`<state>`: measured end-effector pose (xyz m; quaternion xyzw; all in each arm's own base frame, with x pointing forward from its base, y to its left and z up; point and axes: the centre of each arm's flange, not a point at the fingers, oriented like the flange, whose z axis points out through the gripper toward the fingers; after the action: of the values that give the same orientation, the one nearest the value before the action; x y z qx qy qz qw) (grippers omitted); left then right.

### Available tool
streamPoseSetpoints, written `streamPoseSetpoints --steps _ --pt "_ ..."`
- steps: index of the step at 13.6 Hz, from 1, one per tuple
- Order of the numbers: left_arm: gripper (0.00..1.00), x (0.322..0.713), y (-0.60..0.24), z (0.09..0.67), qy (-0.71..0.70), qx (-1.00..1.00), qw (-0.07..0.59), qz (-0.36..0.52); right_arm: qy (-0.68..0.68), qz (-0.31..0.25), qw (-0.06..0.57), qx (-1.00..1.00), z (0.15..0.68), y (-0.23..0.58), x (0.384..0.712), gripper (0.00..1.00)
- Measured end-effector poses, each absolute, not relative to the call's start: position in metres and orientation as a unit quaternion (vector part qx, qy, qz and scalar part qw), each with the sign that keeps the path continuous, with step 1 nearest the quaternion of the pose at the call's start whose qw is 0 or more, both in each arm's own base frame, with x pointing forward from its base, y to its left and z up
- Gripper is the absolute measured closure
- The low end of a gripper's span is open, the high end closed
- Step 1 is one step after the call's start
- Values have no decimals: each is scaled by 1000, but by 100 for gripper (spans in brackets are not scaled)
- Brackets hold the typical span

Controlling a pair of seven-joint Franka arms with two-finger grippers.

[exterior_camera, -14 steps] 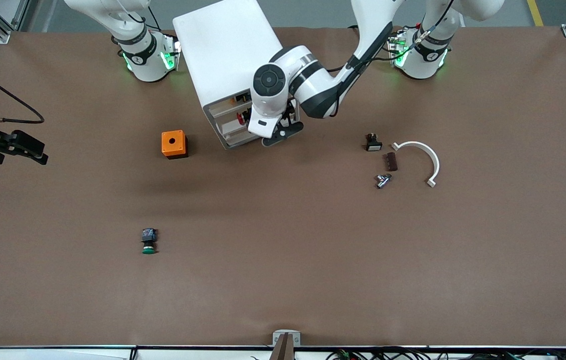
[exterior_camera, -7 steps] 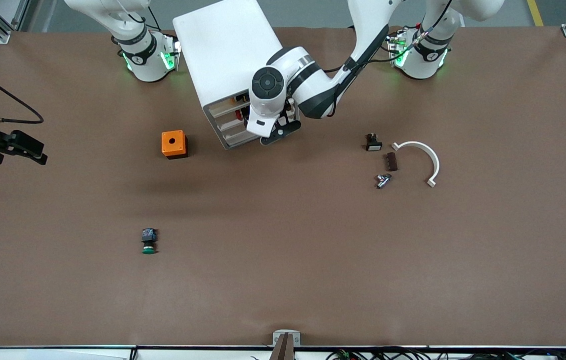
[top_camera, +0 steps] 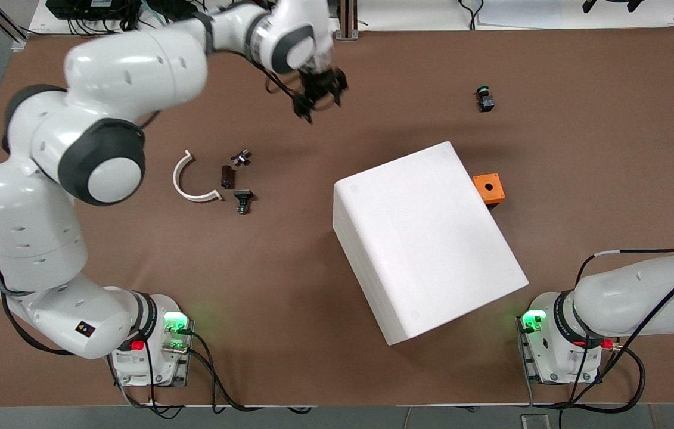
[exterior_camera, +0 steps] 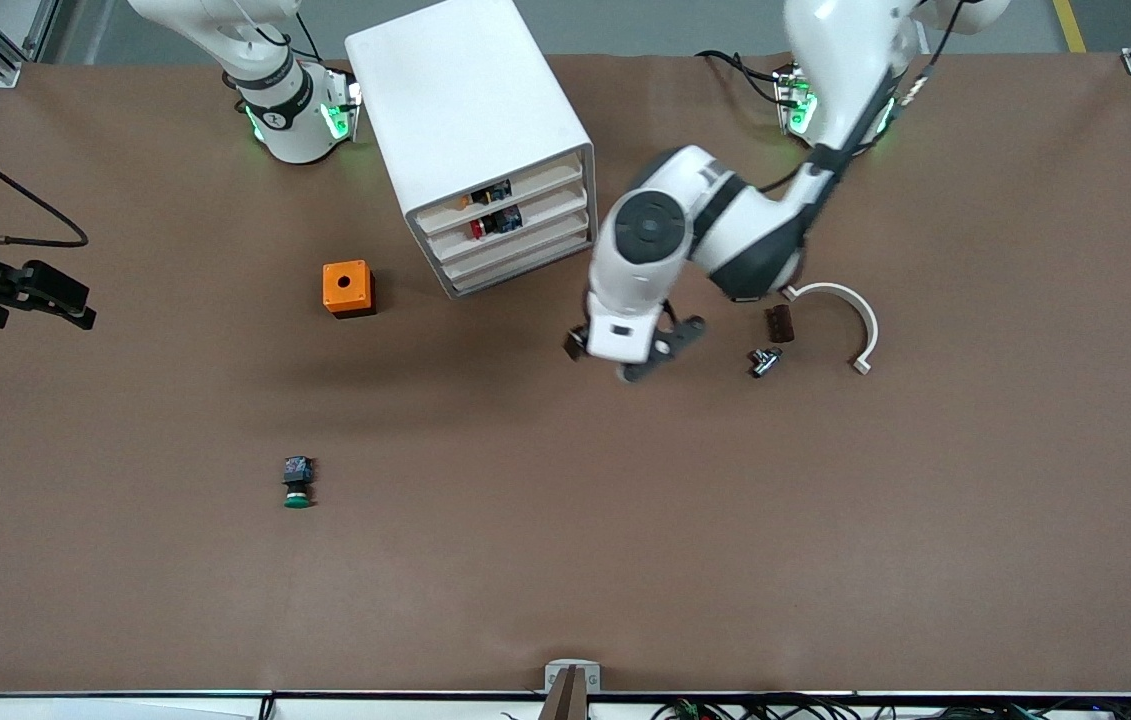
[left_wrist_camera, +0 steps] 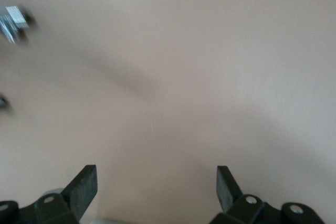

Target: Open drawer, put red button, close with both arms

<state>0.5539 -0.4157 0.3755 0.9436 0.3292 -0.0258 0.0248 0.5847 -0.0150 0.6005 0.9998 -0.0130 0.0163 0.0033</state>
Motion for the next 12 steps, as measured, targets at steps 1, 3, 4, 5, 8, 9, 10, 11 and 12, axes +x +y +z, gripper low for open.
streamPoseSetpoints --steps 1,3,4,5,8,9,10,11,12 --pt "0 573 -385 395 346 938 28 -12 -13 16 3 1000 600 -15 585 0" --pt "0 602 -320 430 352 935 29 4 -13 16 3 1000 601 -15 585 0" --pt "0 612 -288 445 344 939 27 7 -13 16 3 1000 601 -15 585 0" --pt "0 620 -257 457 334 942 24 9 -12 16 3 1000 600 -14 585 0" --pt "0 633 -185 485 303 953 17 14 -12 17 3 1000 601 -14 585 0" --pt "0 633 -165 495 291 957 12 12 -12 17 3 1000 601 -14 585 0" --pt "0 631 -145 508 278 961 9 12 -11 17 3 1000 601 -13 585 0" --pt "0 627 -126 524 264 964 5 12 -11 17 3 1000 601 -12 585 0" --pt "0 621 -107 539 250 968 0 9 -10 17 3 1000 601 -12 585 0"
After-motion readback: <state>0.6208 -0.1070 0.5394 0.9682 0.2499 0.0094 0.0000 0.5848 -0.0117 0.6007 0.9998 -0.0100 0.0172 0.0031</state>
